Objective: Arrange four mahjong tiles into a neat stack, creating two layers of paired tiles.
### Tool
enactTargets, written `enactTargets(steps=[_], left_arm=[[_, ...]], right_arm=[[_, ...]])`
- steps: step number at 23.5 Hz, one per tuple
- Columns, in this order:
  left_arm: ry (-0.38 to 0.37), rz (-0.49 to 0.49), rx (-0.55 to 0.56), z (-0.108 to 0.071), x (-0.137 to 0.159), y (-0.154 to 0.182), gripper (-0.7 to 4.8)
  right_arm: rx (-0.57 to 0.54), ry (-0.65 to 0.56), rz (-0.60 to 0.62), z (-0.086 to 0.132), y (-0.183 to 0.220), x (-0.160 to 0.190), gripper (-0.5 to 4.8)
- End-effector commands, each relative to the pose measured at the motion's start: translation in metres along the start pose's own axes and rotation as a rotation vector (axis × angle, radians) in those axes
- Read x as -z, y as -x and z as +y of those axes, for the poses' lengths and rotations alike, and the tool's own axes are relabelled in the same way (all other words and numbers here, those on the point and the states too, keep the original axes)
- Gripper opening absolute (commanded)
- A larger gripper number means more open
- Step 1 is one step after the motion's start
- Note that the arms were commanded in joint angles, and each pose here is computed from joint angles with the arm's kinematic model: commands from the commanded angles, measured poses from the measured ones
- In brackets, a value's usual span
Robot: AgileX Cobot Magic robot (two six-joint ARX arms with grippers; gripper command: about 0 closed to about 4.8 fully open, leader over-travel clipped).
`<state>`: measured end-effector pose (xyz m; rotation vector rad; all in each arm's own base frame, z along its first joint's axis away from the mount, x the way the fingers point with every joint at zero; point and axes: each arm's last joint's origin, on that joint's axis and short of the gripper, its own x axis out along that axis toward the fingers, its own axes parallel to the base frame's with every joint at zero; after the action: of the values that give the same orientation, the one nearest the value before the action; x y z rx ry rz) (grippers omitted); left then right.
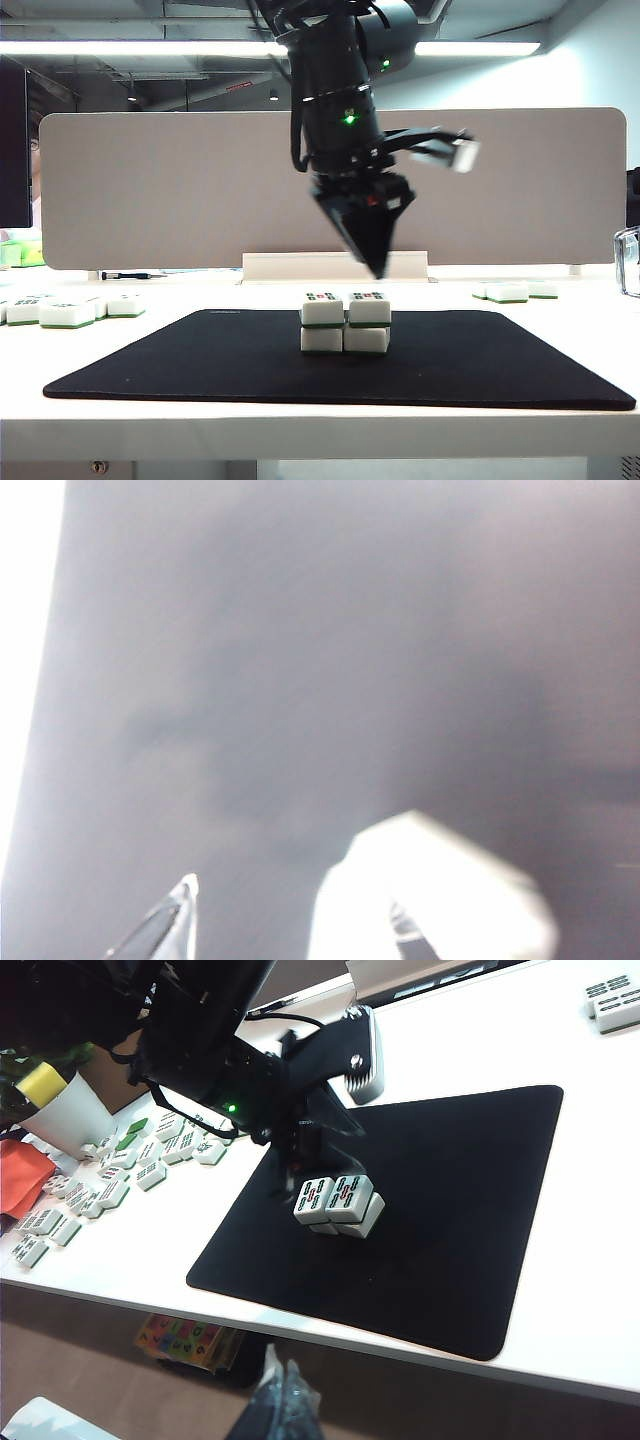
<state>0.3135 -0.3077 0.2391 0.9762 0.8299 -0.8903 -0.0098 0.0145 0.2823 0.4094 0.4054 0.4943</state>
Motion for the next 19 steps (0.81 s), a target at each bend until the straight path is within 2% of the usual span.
enactTargets(steps=[1, 3, 4, 7, 10, 13, 15, 19], left_arm=[[0.188, 0.167, -0.234, 0.01, 0.011, 0.005, 2.21], [0.249, 0.256, -0.223, 0.007, 0.021, 0.007, 1.31], [0.272, 0.273, -0.218, 0.007, 0.023, 0.008, 1.14], [0.389, 0.309, -0.218, 0.006, 0.028, 0.008, 1.1], [0.468, 0.348, -0.194, 0.002, 0.032, 0.01, 1.09], [0.546, 0.328, -0.066, -0.002, 0.032, 0.009, 1.09], [0.579, 0.309, -0.005, -0.004, 0.031, 0.009, 1.09], [0.582, 0.294, -0.002, -0.003, 0.029, 0.008, 1.1]], right_arm=[[-0.004, 0.016, -0.021, 0.002, 0.002, 0.0, -0.01], [-0.004, 0.015, -0.021, 0.001, 0.002, 0.0, -0.01], [-0.004, 0.015, -0.021, 0.001, 0.002, 0.0, -0.01], [-0.003, 0.015, -0.021, 0.001, 0.002, 0.0, -0.01], [-0.004, 0.015, -0.021, 0.001, 0.002, 0.0, -0.01], [-0.003, 0.015, -0.021, 0.001, 0.002, 0.0, -0.01], [-0.003, 0.015, -0.021, 0.001, 0.002, 0.0, -0.01], [-0.004, 0.015, -0.021, 0.001, 0.002, 0.0, -0.01]])
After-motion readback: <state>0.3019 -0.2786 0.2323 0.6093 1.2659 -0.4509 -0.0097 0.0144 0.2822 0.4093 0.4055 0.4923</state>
